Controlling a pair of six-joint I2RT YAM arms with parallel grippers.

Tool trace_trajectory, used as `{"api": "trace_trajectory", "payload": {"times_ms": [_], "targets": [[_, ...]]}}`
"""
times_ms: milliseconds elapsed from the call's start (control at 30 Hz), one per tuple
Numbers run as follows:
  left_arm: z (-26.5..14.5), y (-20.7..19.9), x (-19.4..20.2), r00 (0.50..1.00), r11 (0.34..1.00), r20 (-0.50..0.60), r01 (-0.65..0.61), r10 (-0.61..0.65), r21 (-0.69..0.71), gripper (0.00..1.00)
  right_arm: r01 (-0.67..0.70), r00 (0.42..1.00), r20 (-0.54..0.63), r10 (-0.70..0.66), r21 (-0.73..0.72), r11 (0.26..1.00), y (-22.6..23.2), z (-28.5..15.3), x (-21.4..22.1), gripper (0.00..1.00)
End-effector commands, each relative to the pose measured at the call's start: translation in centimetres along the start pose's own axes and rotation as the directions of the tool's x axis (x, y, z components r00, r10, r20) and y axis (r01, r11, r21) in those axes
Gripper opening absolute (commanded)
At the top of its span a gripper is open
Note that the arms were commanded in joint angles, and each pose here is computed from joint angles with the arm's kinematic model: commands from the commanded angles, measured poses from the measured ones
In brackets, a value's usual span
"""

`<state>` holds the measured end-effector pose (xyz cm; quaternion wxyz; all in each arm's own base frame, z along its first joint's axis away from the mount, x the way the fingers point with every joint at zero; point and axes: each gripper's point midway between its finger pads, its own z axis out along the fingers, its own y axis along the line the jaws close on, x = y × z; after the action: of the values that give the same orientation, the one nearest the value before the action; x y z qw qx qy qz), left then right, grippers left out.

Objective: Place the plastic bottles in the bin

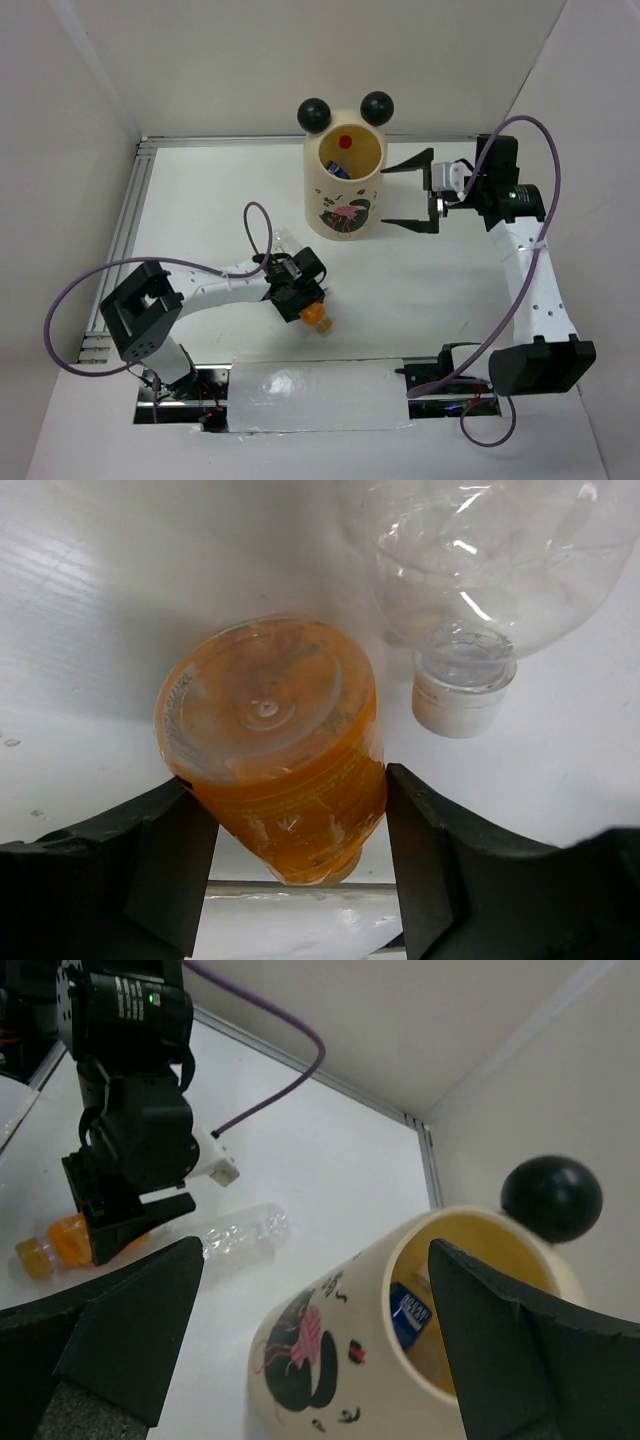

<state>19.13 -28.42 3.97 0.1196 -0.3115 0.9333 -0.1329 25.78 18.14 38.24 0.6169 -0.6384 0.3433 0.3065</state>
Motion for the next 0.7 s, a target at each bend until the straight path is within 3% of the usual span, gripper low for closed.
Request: {"api": "trace_trajectory", "payload": {"times_ms": [0, 100, 200, 233, 267, 300, 333, 400, 433, 467, 533, 567, 600, 633, 667], "targets": [[-0.9, 0.8, -0.5, 0.999, 0.999, 0.015, -0.029, 0.029, -0.018, 0.25, -0.089, 0.996, -0.027, 0.09, 0.031, 0.996, 1.3, -1.0, 1.9, 1.0], [-5.7, -0.6, 0.5, 0.989, 0.987, 0.049, -0.144, 0.141, 0.073, 0.09, -0.187, 0.975, -0.099, 0.197, 0.105, 0.977, 2.6, -2.9, 3.7, 1.0], [-11.2, -3.2, 0.4, 0.951, 0.939, 0.173, -0.286, 0.255, 0.192, 0.0, -0.266, 0.934, -0.2, 0.297, 0.171, 0.949, 4.5, -4.3, 6.5, 0.77], [-13.5, -4.2, -0.4, 0.927, 0.908, 0.24, -0.343, 0.287, 0.242, 0.0, -0.296, 0.917, -0.221, 0.333, 0.185, 0.937, 5.7, -4.7, 7.6, 0.64], [-16.2, -6.6, -0.8, 0.918, 0.873, 0.288, -0.363, 0.274, 0.327, 0.0, -0.319, 0.897, -0.252, 0.363, 0.201, 0.926, 6.5, -5.2, 8.8, 0.28], [-17.8, -8.1, -1.4, 0.901, 0.839, 0.337, -0.393, 0.272, 0.375, 0.0, -0.326, 0.889, -0.269, 0.371, 0.196, 0.925, 7.5, -5.3, 9.3, 0.12], [-19.2, -9.5, -2.4, 0.848, 0.79, 0.428, -0.482, 0.312, 0.379, 0.0, -0.365, 0.87, -0.279, 0.407, 0.19, 0.911, 9.3, -5.2, 10.4, 0.0], [-24.5, -14.5, -4.0, 0.791, 0.678, 0.569, -0.546, 0.224, 0.492, 0.0, -0.399, 0.839, -0.31, 0.447, 0.207, 0.893, 10.9, -5.6, 12.0, 0.0], [-25.9, -15.7, -5.7, 0.697, 0.655, 0.681, -0.625, 0.225, 0.424, 0.0, -0.429, 0.821, -0.316, 0.475, 0.209, 0.879, 12.5, -5.5, 12.7, 0.0], [-28.8, -17.7, -7.0, 0.659, 0.629, 0.733, -0.644, 0.166, 0.436, 0.0, -0.442, 0.811, -0.322, 0.488, 0.21, 0.872, 13.2, -5.6, 13.0, 0.0], [-30.0, -20.8, -8.8, 0.565, 0.62, 0.815, -0.688, 0.129, 0.378, 0.0, -0.452, 0.795, -0.342, 0.5, 0.216, 0.866, 14.3, -5.7, 13.8, 0.0], [-33.3, -22.7, -11.2, 0.469, 0.623, 0.882, -0.701, 0.035, 0.348, 0.0, -0.461, 0.791, -0.343, 0.507, 0.211, 0.862, 15.1, -5.6, 14.1, 0.0], [-34.1, -23.7, -11.9, 0.412, 0.628, 0.911, -0.709, 0.0, 0.32, 0.0, -0.457, 0.787, -0.355, 0.504, 0.214, 0.863, 15.5, -5.7, 14.2, 0.0], [-33.4, -24.4, -13.4, 0.34, 0.684, 0.94, -0.681, -0.02, 0.261, 0.0, -0.448, 0.791, -0.356, 0.497, 0.215, 0.868, 15.5, -5.7, 14.2, 0.0], [-34.8, -26.2, -14.8, 0.243, 0.697, 0.967, -0.68, -0.077, 0.227, 0.0, -0.459, 0.786, -0.355, 0.507, 0.214, 0.862, 15.9, -5.7, 14.4, 0.0]]}}
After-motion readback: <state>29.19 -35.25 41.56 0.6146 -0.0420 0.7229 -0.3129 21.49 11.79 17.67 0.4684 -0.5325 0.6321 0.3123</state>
